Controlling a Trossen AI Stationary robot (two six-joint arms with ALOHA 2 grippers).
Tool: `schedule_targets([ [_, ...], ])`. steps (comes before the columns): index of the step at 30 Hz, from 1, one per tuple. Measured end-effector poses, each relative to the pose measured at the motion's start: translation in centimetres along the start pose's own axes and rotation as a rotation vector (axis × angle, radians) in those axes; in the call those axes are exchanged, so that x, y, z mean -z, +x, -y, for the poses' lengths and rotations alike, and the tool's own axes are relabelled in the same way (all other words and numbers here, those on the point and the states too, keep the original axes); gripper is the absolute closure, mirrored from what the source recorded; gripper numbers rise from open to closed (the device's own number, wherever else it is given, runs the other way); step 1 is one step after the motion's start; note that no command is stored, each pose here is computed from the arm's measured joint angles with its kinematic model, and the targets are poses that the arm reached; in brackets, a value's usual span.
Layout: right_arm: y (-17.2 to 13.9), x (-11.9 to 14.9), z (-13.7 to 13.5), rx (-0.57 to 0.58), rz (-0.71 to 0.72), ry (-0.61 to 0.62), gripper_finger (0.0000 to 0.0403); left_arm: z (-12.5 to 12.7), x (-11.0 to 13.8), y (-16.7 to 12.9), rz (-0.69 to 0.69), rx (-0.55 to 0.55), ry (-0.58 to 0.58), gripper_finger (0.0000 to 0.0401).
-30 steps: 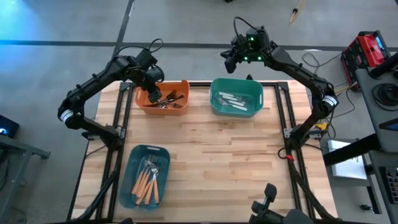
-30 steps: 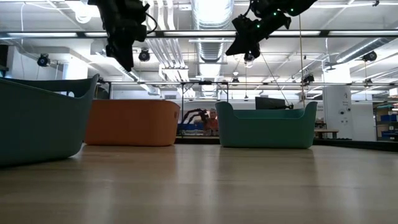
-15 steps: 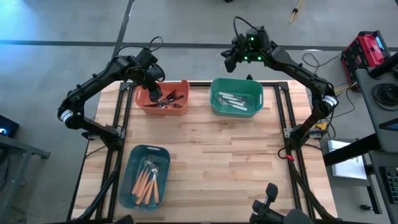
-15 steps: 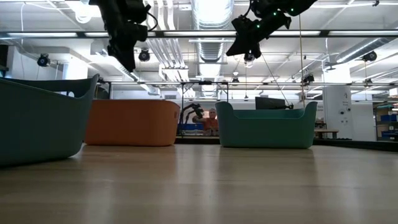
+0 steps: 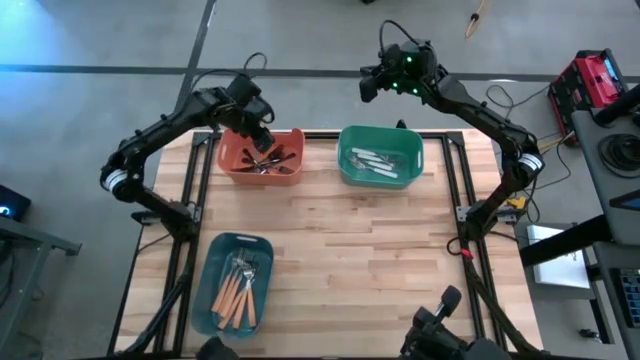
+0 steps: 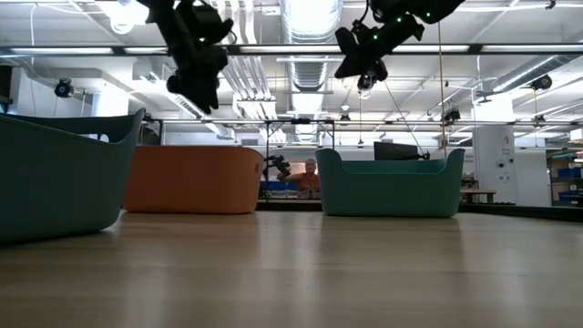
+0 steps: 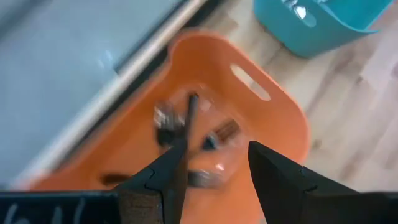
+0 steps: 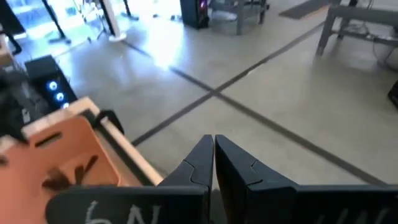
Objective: Sort silverware by color (type)
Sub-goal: Adjust the white forks in the green bin
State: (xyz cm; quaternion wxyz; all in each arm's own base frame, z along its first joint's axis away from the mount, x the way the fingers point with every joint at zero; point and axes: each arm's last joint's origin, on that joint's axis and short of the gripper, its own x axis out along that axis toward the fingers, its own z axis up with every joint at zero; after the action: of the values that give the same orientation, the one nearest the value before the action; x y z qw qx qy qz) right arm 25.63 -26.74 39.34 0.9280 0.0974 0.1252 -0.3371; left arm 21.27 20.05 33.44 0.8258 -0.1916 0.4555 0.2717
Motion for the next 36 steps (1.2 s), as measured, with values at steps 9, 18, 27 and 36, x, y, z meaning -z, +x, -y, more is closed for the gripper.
schedule_targets([
  [9, 0.0, -0.6, 0.1, 0.043, 0.061, -0.047, 0.0394, -0.1, 0.8, 3.9, -0.249, 0.008, -0.274, 0.0250],
  [18, 0.0, -0.6, 0.3, 0.078, 0.061, -0.065, 0.0394, -1.1, 1.1, 9.2, -0.411, -0.099, -0.479, 0.0250],
  [27, 0.0, -0.6, 0.3, 0.081, 0.061, -0.069, 0.0394, -1.6, 0.9, 10.7, -0.418, -0.115, -0.099, 0.0250],
  [36, -0.2, -0.7, 0.2, 0.080, 0.066, -0.057, 0.0394, -1.3, 1.0, 10.9, -0.407, 0.089, 0.216, 0.0250],
])
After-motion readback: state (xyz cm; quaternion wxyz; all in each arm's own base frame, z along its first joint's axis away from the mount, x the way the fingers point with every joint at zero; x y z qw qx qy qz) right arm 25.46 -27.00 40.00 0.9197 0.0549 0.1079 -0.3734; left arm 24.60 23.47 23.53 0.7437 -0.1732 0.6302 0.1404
